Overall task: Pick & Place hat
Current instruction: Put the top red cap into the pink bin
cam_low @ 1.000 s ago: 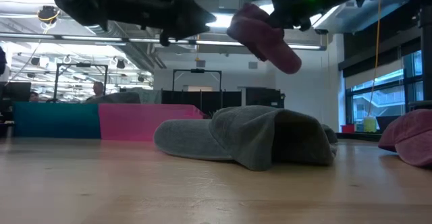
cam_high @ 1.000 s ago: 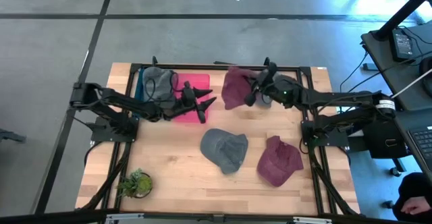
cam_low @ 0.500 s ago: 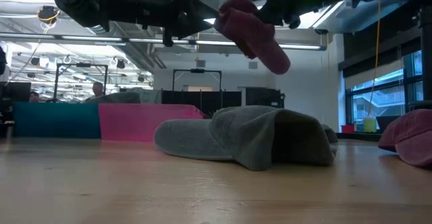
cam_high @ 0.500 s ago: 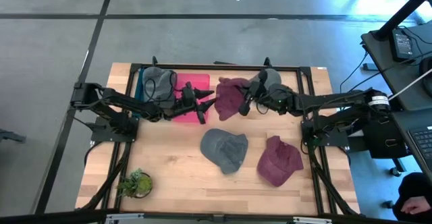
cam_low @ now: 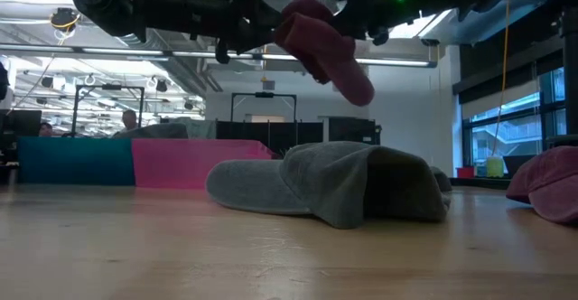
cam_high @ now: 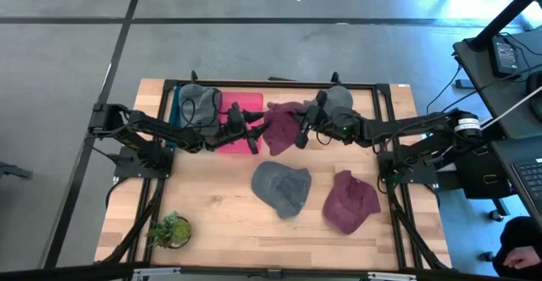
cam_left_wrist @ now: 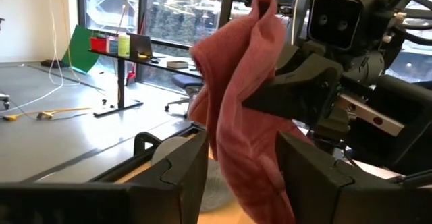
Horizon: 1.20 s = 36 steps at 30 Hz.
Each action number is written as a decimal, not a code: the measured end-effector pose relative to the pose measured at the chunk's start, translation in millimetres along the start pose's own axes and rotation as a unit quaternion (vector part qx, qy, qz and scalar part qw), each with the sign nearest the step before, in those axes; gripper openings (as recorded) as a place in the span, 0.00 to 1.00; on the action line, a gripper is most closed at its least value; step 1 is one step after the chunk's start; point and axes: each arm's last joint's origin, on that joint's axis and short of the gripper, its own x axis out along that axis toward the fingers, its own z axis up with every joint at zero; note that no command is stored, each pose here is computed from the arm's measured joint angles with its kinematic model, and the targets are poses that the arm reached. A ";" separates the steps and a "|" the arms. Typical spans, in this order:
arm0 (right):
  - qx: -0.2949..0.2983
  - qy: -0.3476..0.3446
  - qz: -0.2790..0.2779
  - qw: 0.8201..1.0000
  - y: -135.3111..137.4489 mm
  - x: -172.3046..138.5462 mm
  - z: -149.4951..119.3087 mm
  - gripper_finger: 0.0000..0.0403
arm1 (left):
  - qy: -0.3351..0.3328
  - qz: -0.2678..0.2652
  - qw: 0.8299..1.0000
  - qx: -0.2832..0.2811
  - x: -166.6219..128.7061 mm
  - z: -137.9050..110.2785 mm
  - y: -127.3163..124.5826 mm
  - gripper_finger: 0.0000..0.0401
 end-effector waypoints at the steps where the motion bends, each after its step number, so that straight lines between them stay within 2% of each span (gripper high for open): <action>1: 0.000 -0.001 0.005 1.000 0.6 0.6 -0.5 0.02 | 0.001 -0.001 1.000 0.000 0.0 -0.2 -0.1 0.41; 7: 0.000 -0.006 0.009 1.000 1.8 2.6 -1.2 0.02 | 0.005 -0.021 1.000 0.001 -0.1 -0.4 -1.2 0.29; 10: 0.002 -0.012 0.008 1.000 1.6 2.5 0.1 0.02 | 0.005 -0.024 1.000 0.001 -0.1 -0.4 -1.3 0.20; 14: 0.002 -0.013 0.008 1.000 1.6 2.5 0.2 0.02 | 0.003 -0.024 0.999 0.030 -0.1 -0.2 -1.4 0.05; 22: -0.006 0.003 0.025 1.000 2.9 2.6 -3.3 0.03 | 0.001 -0.036 0.999 0.038 -0.1 0.3 -2.1 0.04; 25: -0.038 0.013 0.047 0.998 4.4 2.5 -6.1 0.05 | 0.001 -0.036 0.998 0.050 -0.1 0.2 -2.1 0.04; 28: -0.055 0.027 0.061 0.996 5.4 2.2 -9.5 0.12 | 0.002 -0.037 0.998 0.053 -0.1 0.1 -2.2 0.04; 32: -0.058 0.053 0.064 0.995 5.2 0.3 -13.4 0.29 | -0.004 -0.049 0.996 0.081 2.4 4.2 -4.3 0.04; 36: -0.058 0.116 0.006 0.992 -0.9 -7.8 -19.2 0.44 | 0.005 -0.060 0.991 0.119 8.6 10.2 -8.6 0.04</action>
